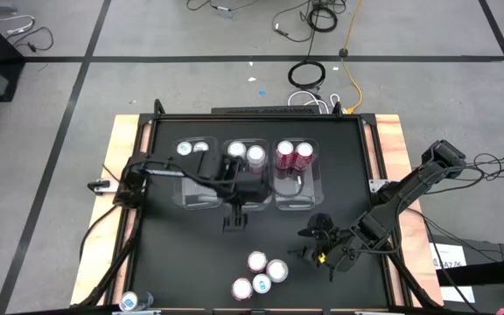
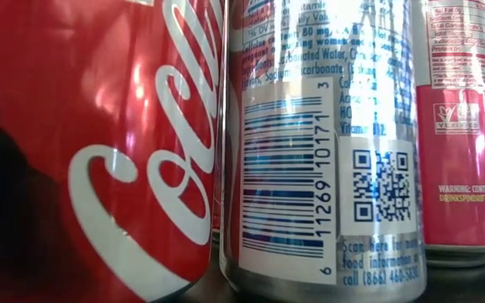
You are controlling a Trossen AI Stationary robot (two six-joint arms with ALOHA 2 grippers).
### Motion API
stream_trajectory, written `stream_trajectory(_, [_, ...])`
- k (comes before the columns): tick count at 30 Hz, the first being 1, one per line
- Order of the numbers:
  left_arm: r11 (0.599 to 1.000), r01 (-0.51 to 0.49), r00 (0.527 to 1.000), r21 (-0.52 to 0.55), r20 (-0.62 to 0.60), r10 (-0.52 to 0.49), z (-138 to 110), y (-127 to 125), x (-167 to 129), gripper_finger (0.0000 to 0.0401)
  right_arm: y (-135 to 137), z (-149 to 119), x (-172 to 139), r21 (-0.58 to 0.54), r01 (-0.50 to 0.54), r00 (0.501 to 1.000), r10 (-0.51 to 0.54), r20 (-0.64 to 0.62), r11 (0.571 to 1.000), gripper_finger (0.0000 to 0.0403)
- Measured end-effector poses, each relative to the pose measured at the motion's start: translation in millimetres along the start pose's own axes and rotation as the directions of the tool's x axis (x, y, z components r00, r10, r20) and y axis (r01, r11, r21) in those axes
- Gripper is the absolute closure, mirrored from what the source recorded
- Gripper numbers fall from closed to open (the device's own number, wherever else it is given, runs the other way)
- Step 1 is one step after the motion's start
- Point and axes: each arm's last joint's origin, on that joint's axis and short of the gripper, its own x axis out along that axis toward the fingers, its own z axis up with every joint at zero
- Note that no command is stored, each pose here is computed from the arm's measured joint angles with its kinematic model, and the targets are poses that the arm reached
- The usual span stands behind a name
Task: Sort soda cans
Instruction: Put the pink-white soda can into the middle transparent bin
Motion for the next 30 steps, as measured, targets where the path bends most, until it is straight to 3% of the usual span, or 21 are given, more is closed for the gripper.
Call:
stream_trajectory(8, [0.999,-0.006,1.0,0.05,0.015,0.005,-7.2,-47.6,-0.3,0.0011,0.4,0.1,0.0,-0.018,-0.003,1.0,0.003,0.001,1.0,0.0007])
stream_trajectory(14, [0.986,0.0,0.983,0.165,0.183,-0.031,-1.3,-85.3,-3.3,0.0011,0.8,0.3,0.0,-0.012,-0.008,1.0,0.008,0.002,1.0,0.0007])
stream_trajectory(20, [0.981,-0.071,0.977,0.18,0.209,0.032,-5.0,-96.9,-3.8,0.0011,0.9,0.4,0.0,0.033,-0.008,1.0,0.008,0.005,0.999,0.0007])
stream_trajectory(24, [0.979,-0.098,0.956,0.179,0.289,0.043,-0.5,-105.4,-4.1,0.0011,0.9,0.4,0.0,0.047,-0.008,1.0,0.007,0.006,0.999,0.0007])
stream_trajectory(30, [0.978,-0.098,0.959,0.185,0.282,0.043,-4.9,-111.7,32.2,0.0011,0.9,0.8,0.0,0.113,-0.008,1.0,0.006,0.011,0.994,0.0007])
